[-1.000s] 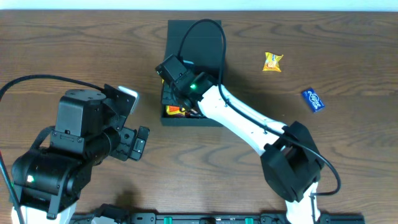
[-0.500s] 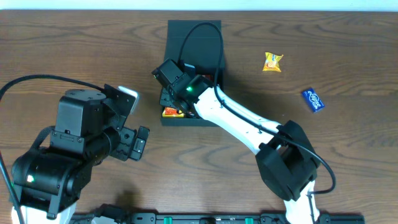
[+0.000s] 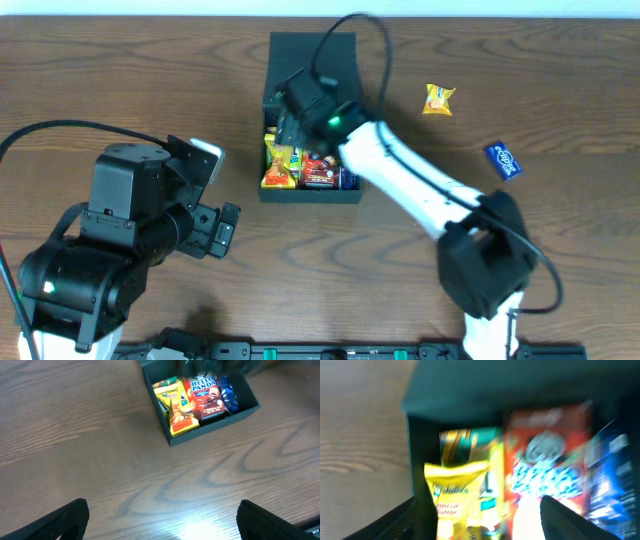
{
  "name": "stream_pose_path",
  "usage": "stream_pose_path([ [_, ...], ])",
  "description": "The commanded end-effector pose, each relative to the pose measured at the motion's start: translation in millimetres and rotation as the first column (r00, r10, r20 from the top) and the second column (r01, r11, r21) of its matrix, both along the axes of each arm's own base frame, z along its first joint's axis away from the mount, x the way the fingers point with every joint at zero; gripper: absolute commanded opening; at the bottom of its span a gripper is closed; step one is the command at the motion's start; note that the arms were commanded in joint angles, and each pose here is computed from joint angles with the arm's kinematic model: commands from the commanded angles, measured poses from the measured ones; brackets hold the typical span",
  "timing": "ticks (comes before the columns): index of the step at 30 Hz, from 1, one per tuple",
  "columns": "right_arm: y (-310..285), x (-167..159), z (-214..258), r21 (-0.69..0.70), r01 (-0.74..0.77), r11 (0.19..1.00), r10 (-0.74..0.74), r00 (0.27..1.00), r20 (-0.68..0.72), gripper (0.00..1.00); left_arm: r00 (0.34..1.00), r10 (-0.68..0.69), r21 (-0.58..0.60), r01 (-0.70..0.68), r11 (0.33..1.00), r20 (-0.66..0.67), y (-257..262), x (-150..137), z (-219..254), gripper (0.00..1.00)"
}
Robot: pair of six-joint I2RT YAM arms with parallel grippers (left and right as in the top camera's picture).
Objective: Pack container
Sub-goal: 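Carry the peanut butter packet into the black box and release it, then move the right gripper to the Julie's Le-Mond packet and grasp it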
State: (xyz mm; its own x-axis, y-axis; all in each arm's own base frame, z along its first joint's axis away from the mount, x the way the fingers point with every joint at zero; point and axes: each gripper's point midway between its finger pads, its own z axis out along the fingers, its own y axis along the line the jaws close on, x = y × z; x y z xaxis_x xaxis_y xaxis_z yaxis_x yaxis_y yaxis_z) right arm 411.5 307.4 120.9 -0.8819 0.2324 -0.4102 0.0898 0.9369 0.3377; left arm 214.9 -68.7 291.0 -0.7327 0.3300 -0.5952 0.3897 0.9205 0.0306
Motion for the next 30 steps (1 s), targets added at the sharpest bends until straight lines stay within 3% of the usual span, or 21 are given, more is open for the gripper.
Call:
stream_pose_path([
  [1,-26,20,47,-0.028,-0.037,0.999,0.04,0.991,0.127,0.81,1.0,-0.011,0.0,0.011,1.0,-0.003,0,-1,-1,0.95],
  [8,-83,48,49,-0.098,-0.002,0.995,0.016,0.99,0.142,0.9,1.0,-0.011,0.0,0.011,1.0,-0.003,0,-1,-1,0.95],
  [17,-195,80,43,-0.26,0.208,0.943,-0.168,0.971,0.168,0.92,1.0,-0.011,0.0,0.011,1.0,-0.003,0,-1,-1,0.95],
  [30,-277,106,-25,-0.363,0.235,0.902,-0.222,0.972,0.076,0.97,1.0,-0.011,0.0,0.011,1.0,-0.003,0,-1,-1,0.95],
])
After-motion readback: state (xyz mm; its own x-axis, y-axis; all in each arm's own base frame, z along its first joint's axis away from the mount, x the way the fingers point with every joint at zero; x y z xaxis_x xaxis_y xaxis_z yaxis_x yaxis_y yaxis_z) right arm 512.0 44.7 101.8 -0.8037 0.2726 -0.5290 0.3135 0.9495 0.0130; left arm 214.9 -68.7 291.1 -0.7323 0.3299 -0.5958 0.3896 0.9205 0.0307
